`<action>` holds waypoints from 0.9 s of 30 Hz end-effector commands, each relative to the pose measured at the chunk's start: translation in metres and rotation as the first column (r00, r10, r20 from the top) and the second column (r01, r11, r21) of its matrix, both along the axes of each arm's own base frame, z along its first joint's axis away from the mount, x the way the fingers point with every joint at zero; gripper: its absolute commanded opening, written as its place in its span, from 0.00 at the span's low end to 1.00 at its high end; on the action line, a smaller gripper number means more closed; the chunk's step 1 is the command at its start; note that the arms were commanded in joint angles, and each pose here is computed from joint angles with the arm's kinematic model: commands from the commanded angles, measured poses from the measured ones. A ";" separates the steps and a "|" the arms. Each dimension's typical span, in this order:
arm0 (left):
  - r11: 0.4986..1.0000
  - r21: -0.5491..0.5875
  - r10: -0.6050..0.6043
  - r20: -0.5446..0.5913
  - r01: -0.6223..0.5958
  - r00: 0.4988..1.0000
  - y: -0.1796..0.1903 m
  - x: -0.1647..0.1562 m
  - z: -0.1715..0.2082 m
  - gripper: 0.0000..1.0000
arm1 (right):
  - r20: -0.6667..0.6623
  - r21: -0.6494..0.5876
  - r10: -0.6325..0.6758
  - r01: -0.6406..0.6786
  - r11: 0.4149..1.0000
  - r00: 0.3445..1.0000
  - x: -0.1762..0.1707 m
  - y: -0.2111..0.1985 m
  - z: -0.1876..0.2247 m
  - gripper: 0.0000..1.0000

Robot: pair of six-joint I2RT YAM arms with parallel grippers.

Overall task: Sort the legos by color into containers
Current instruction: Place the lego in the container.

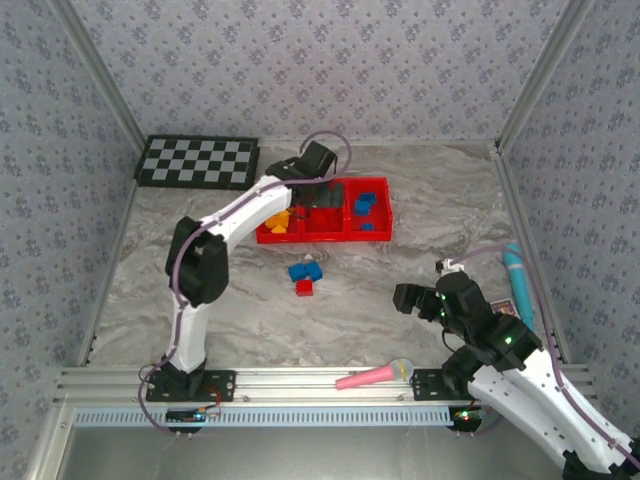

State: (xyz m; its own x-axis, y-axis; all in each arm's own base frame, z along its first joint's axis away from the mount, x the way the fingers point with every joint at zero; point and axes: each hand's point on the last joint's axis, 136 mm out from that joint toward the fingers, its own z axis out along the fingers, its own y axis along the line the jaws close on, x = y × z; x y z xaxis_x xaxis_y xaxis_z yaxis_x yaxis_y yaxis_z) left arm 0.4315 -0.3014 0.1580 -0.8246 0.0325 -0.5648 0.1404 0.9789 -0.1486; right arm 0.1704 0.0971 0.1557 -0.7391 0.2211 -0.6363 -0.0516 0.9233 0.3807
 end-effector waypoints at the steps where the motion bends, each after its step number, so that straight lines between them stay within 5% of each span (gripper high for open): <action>1: 0.995 -0.088 -0.030 0.107 0.040 0.994 -0.003 -0.025 0.053 1.00 | -0.004 0.005 -0.033 0.033 0.999 0.999 -0.001 -0.005 -0.001 1.00; 6: 0.994 -0.094 -0.051 0.103 0.060 0.993 0.009 -0.089 0.037 1.00 | 0.012 0.027 -0.029 0.029 0.999 1.000 0.003 -0.001 0.004 1.00; 14: 1.000 -0.010 -0.017 -0.057 0.017 0.998 0.042 -0.177 -0.046 1.00 | 0.011 0.051 -0.007 0.006 0.999 1.000 0.008 0.010 0.006 1.00; 21: 0.996 0.012 0.085 -0.160 -0.084 0.983 0.047 -0.204 -0.090 0.98 | 0.003 0.062 -0.004 0.004 0.998 1.000 0.009 0.013 0.007 1.00; 27: 0.993 0.012 0.113 -0.193 -0.113 0.975 0.031 -0.201 -0.107 0.86 | -0.008 0.072 0.001 0.000 0.997 1.000 0.008 0.015 0.004 1.00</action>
State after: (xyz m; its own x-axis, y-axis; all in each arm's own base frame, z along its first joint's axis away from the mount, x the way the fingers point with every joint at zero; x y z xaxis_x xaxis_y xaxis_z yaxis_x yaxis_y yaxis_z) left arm 0.2221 -0.2553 0.0458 -0.9238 -0.0049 -0.3828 0.0409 0.9929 -0.1115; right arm 0.1787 0.1098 0.1601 -0.7398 0.2499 -0.6246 -0.0557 0.9025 0.4271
